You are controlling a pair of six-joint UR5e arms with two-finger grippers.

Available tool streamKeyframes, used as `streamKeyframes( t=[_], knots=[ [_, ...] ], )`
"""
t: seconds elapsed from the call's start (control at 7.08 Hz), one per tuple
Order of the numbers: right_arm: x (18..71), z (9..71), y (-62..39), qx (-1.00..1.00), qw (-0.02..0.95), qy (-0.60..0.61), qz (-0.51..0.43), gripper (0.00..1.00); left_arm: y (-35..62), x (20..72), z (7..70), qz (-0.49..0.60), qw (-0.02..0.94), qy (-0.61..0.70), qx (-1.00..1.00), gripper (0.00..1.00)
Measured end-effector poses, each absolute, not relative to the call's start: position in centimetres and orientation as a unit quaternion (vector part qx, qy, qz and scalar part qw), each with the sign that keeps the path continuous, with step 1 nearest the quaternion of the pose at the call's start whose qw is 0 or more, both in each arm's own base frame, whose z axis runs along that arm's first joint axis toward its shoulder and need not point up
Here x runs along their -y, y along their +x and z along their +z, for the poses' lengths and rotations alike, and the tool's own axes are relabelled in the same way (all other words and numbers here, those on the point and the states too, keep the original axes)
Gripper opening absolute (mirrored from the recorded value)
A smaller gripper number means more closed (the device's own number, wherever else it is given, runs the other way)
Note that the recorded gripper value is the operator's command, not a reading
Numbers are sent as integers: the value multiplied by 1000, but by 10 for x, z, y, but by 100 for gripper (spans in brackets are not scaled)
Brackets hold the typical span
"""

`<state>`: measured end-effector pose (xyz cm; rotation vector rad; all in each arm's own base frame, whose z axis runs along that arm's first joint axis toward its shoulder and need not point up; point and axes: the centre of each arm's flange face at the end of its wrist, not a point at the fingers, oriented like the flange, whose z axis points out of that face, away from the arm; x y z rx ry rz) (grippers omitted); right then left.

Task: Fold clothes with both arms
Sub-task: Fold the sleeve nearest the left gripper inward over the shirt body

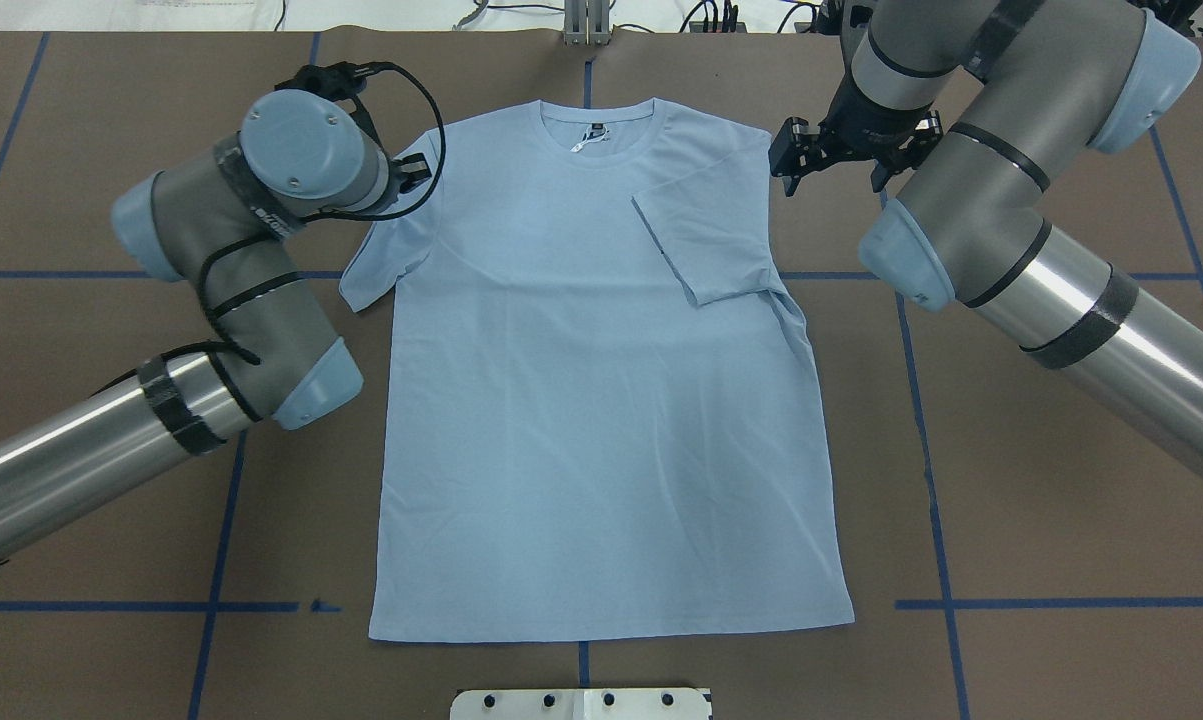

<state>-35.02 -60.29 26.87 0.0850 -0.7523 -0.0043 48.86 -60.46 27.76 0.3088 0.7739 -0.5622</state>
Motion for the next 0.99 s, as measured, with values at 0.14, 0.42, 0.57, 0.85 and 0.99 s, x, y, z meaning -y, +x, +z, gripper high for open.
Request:
streamKeyframes(
  t=[0.14,0.42,0.57,0.85,0.99],
  knots=[
    [603,272,-350,366,930,40,-2,100,524,626,253,-277,876,144,-368,0],
    [603,276,-351,364,931,37,-2,100,557,658,228,-289,867,168,-369,9],
    [604,278,-352,362,931,36,-2,100,561,663,223,-291,862,176,-375,41],
    [608,290,-355,365,930,40,-4,100,562,664,213,-291,850,187,-397,100],
    [611,304,-357,375,926,52,-6,100,561,664,208,-281,848,194,-406,100]
  ],
)
